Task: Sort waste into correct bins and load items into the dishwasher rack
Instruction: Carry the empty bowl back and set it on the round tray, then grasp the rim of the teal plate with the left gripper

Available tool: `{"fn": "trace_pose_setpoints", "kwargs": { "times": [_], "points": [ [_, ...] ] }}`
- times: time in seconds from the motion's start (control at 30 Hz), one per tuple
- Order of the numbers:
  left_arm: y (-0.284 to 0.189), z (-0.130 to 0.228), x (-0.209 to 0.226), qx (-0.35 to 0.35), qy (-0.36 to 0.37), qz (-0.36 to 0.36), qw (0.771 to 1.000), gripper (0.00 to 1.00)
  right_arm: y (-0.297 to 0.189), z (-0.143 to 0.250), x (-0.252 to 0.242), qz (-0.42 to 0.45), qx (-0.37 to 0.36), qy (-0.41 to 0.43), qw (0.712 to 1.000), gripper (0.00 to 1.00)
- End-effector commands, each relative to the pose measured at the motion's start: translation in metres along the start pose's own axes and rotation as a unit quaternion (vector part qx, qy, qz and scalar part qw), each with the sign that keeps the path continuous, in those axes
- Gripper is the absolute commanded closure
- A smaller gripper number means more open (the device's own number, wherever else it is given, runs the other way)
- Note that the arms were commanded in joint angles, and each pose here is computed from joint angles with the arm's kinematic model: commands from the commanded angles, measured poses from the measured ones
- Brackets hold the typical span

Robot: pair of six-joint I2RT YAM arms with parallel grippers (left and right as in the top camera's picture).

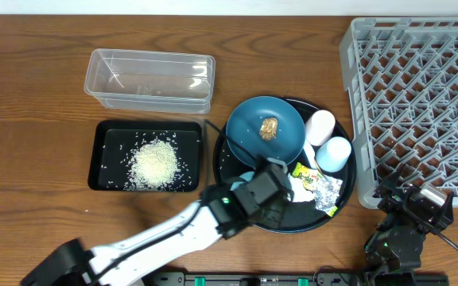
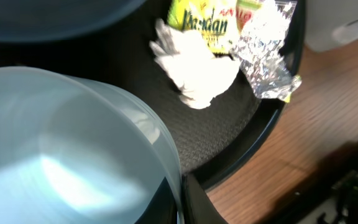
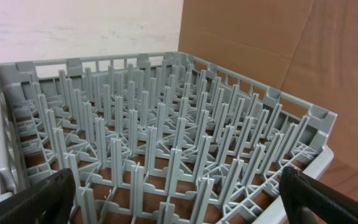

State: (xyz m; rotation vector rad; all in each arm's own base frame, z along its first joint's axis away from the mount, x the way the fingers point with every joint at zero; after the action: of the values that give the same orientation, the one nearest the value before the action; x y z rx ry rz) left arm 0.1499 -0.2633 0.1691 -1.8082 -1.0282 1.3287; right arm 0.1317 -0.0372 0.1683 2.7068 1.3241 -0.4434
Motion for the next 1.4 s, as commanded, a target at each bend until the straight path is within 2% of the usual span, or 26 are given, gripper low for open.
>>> {"fn": "trace_pose_setpoints", "kwargs": {
  "times": [0.0,0.27,0.33,0.37,0.67,0.93,1.0,1.07,1.13,1.37],
  "points": [
    [0.01,0.005,-0.007,0.0,-0.004,-0.007,1.0,0.94,0.0,0.001,0.0,0.005,0.003,-0.005,1.0,0.01],
    [0.012,0.01,-0.008,0.005,0.002,-0.009,1.0,0.93,0.0,0.001,0.0,0.005,0.003,-0.005,1.0,0.01],
    [0.012,0.009,-0.008,0.005,0.001,-0.008,1.0,0.85,0.0,0.001,0.0,0.004,0.003,-0.005,1.0,0.01],
    [0.012,0.009,-0.008,0.005,0.001,-0.008,1.0,0.84,0.0,0.001,0.0,0.004,0.003,-0.005,1.0,0.01],
    [0.005,0.008,-0.019,0.024,0.017,0.023,0.999,0.83,0.0,0.001,0.0,0.005,0.003,-0.005,1.0,0.01],
    [-0.026,0.005,-0.026,0.011,0.034,0.047,0.998,0.83,0.0,0.001,0.0,0.005,0.003,-0.005,1.0,0.01],
    [-0.035,0.005,-0.026,0.006,0.041,0.053,0.998,0.75,0.0,0.001,0.0,0.005,0.003,-0.005,1.0,0.01],
    [-0.043,0.005,-0.026,-0.005,0.055,0.056,0.997,0.62,0.0,0.001,0.0,0.005,0.003,-0.005,1.0,0.01],
    [-0.05,0.0,-0.021,-0.037,0.061,0.038,0.997,0.53,0.0,0.001,0.0,0.005,0.003,-0.005,1.0,0.01],
    [-0.058,-0.037,0.011,-0.136,0.005,-0.05,0.989,0.53,0.0,0.001,0.0,0.004,0.003,-0.005,1.0,0.01]
  ]
}}
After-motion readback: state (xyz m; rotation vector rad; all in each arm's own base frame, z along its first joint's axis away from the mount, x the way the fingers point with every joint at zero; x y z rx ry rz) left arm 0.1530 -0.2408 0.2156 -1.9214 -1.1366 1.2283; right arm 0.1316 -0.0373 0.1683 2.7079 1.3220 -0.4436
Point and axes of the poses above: each gripper's point midway between its finger pads, its own y axis out along the fingers, its own x axis along the line the jaws close on, z = x × y, the point moved 10 cm from there along -y, back along the fingers, and after that the axes turned 12 degrees about -y, right-handed, at the moved point
